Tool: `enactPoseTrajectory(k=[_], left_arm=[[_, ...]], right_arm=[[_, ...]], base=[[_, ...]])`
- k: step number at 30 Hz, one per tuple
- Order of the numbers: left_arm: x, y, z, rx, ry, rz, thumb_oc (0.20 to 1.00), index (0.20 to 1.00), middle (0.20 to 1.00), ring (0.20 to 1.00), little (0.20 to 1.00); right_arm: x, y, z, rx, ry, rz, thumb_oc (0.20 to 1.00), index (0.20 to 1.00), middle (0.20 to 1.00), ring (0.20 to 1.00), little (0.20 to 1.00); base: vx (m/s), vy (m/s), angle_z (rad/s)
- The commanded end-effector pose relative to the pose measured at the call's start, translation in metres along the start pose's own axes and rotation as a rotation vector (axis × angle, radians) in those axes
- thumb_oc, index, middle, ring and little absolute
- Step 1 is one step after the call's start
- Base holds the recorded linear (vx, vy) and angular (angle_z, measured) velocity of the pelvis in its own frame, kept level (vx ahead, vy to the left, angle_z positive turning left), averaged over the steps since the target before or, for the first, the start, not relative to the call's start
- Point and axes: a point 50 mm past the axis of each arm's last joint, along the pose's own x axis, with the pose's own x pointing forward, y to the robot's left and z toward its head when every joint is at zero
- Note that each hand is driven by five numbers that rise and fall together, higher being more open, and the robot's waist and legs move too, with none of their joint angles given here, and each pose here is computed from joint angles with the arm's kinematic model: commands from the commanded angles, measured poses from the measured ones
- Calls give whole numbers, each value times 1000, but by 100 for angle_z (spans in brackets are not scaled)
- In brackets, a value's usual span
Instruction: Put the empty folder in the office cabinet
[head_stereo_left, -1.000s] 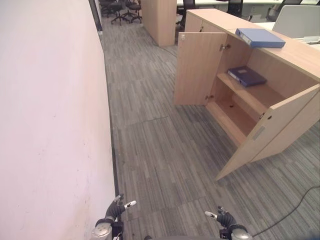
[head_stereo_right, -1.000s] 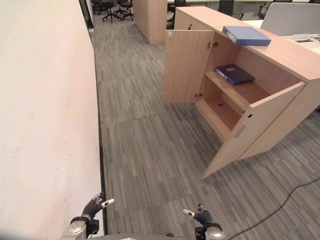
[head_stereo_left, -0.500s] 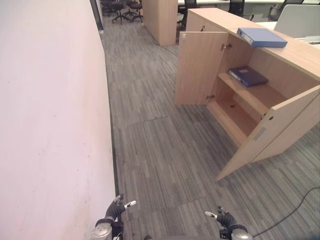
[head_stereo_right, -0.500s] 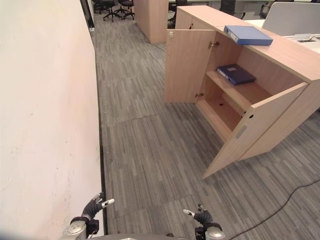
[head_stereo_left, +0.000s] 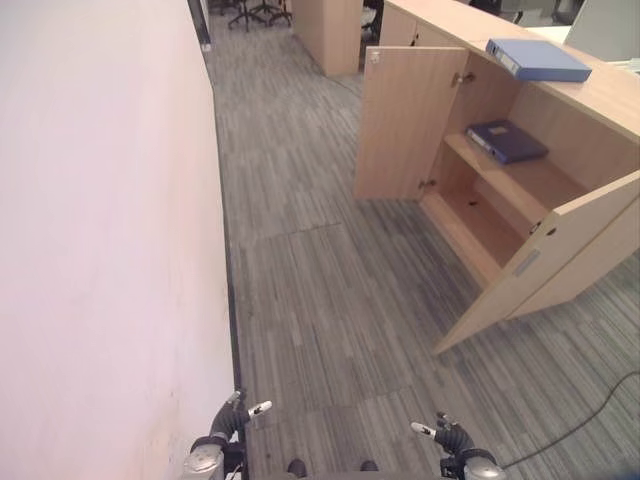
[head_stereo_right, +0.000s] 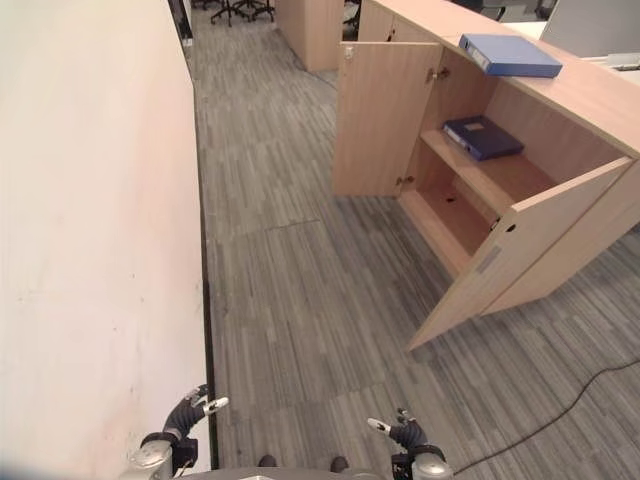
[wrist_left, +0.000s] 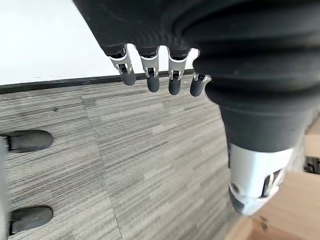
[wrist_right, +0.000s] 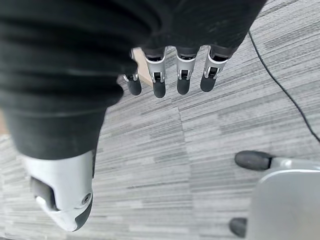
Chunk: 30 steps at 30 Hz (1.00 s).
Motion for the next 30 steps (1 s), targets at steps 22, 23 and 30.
enactPoseTrajectory(k=[22,23,30], left_arm=[[3,15,18,-7,-71,48,1000,1000,1000,1000,1000],[3,16,22,-15,-85,51,1000,1000,1000,1000,1000],[4,16,27,-11,-100,44,1000,1000,1000,1000,1000]], right_arm=[[6,-19,14,82,-12,-78,1000,1000,1000,1000,1000],[6,-20,15,87,-10,-84,1000,1000,1000,1000,1000],[3,-25,0,90,41,-115,1000,1000,1000,1000,1000]], base=[[423,202,-24],[285,351,25],[397,200,7]])
